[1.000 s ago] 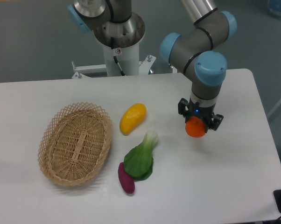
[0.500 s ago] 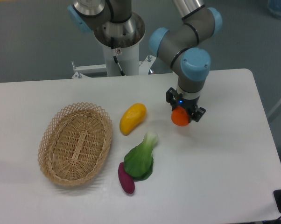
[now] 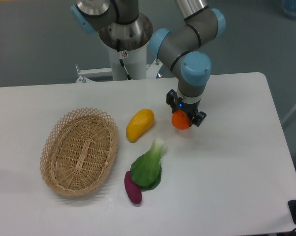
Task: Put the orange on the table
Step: 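Carry the held orange and lower it toward the table surface, then open the gripper to release the orange onto the table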
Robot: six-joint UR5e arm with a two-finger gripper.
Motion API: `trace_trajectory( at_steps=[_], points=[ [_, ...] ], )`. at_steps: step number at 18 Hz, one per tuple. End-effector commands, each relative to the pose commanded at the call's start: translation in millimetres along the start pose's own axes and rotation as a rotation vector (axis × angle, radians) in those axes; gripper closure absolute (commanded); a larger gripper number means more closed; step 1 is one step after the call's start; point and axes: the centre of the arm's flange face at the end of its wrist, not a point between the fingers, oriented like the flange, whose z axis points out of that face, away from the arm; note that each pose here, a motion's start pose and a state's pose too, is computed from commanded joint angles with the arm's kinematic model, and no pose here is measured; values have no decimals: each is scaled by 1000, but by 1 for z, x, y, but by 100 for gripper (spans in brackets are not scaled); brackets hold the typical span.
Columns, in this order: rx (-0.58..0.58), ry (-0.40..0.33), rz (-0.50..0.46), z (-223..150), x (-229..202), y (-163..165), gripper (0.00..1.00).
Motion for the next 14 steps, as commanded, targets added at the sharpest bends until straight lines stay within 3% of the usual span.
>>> trace_trajectory(
  at_steps=[6, 14],
  points=[
    [31, -118, 0, -30, -24, -11, 0],
    [54, -188, -66, -68, -72, -13, 0]
  ],
)
